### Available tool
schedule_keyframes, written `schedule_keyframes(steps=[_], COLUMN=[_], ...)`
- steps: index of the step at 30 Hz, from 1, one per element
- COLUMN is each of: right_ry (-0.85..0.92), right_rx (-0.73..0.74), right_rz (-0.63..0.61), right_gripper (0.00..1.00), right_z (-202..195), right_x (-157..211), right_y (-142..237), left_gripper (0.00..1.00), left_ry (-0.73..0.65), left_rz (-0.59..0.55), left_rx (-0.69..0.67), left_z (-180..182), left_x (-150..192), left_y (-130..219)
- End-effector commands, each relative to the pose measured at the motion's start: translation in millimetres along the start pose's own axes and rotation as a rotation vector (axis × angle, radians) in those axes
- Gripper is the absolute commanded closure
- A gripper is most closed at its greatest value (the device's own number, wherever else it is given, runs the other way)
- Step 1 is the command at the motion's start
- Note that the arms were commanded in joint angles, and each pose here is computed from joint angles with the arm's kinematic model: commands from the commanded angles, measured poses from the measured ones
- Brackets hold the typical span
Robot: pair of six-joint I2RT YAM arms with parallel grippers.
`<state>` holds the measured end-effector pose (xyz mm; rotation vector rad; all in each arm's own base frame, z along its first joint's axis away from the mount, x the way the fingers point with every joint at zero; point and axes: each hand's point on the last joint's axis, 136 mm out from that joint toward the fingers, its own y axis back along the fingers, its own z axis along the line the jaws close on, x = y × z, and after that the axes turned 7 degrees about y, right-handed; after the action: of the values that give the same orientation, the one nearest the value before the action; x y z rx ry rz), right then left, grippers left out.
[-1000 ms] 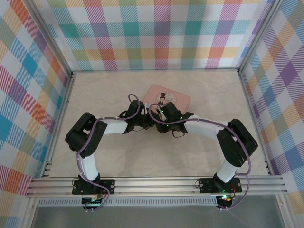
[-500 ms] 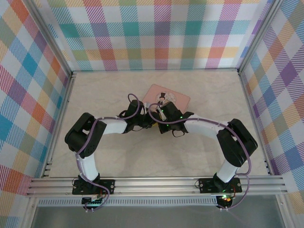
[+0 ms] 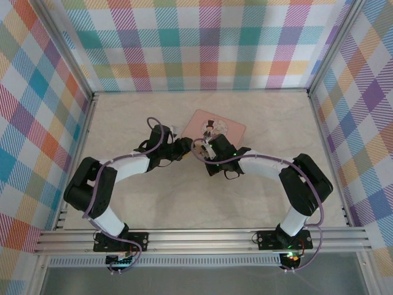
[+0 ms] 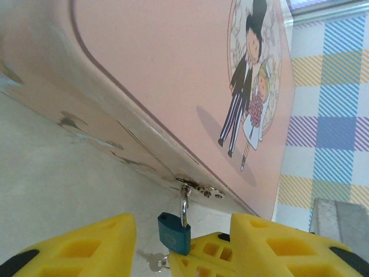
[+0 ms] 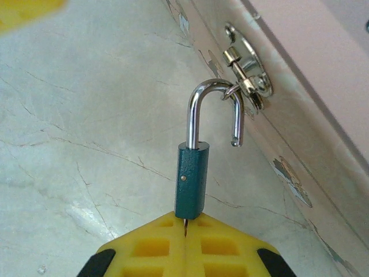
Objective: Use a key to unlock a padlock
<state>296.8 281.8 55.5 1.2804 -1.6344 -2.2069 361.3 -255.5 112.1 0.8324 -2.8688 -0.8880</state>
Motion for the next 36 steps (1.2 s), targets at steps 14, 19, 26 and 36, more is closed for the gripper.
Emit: schedule_keyframes(steps=[14,19,26,36], right_ry=[0.068,0.071,0.084,0.143], right_rx=[0.004,0.003,0.001,0.013], right_rz=[0.067,0.059,0.052,0.049], right_gripper=[1.00,1.00,1.00,1.00], right_z=[-1.7,-1.3,-1.0,-0.8], right_x=[6.7,7.1,10.4,10.6], right_y=[-5.8,-2.5,-0.7,5.8], left_gripper=[0.51,0.49,0.49,0.49], left_ry=[-0.058,-0.079,-0.095,-0.101], left_rz=[-0.216,-0.208,-0.194,-0.148], left_rx=[-0.067,-0.102,-0.106,-0.095], left_z=[-14.5,-7.1,-7.5,-10.2], left_x=[-84.6,-91.6,-100.7,-109.1], left_y=[28.6,20.7,5.0,-19.2])
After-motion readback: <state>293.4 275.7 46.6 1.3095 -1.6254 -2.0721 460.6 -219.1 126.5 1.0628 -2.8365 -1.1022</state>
